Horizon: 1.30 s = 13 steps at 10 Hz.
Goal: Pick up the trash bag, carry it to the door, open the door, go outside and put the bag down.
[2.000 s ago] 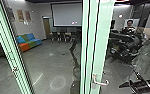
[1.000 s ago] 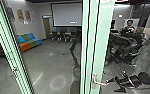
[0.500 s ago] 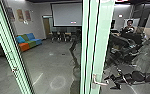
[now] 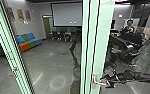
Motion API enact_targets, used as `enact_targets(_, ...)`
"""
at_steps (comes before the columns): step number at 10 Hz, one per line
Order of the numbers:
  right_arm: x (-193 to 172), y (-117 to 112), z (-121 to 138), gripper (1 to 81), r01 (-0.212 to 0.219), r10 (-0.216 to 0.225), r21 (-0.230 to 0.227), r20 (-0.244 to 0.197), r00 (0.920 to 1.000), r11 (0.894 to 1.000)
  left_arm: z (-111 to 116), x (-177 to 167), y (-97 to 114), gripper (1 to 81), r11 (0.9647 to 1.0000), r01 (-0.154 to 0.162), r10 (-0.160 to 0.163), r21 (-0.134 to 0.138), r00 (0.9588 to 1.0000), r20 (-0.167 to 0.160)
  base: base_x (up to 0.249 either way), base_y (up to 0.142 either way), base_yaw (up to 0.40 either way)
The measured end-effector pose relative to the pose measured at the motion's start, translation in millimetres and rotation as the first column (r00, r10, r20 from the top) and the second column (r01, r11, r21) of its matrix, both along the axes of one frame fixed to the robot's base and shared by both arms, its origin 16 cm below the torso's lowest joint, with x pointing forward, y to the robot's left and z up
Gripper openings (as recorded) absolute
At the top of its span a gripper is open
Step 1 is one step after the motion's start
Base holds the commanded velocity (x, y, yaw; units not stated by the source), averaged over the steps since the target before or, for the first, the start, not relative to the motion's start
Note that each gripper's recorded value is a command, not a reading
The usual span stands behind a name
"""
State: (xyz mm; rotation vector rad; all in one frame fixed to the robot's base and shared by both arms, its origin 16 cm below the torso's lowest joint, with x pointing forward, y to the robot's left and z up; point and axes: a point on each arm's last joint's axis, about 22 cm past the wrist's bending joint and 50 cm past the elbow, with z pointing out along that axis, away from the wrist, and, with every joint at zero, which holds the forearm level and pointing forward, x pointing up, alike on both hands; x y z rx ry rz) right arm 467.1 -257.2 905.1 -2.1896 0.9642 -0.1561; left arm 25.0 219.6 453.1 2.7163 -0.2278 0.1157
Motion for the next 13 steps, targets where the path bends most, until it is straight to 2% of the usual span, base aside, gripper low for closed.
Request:
enact_targets(3, -2.9, 13.2, -36.4, 81.1, 0.002, -0.003, -0.011, -0.037, 0.9993, 1.000, 0.0, -0.3, -3.1, 1.0, 1.0000, 0.000, 0.000, -0.003, 1.0000, 0.000, 0.000, 0.000, 0.000)
enact_targets(7, -2.1, 2.1, -51.7, 81.1, 0.019, -0.021, -0.037, -0.038, 0.9990, 0.999, -0.3, 0.4, -2.5, 1.0, 1.0000, -0.001, 0.001, -0.002, 1.0000, 0.002, 0.000, 0.000, 0.000)
enact_targets(13, -0.9, -1.3, -64.0, 81.1, 0.046, -0.046, -0.029, -0.031, 0.9984, 0.999, -0.6, 0.3, -1.4, 1.0, 1.0000, -0.002, 0.002, 0.001, 1.0000, 0.002, 0.000, 0.000, 0.000)
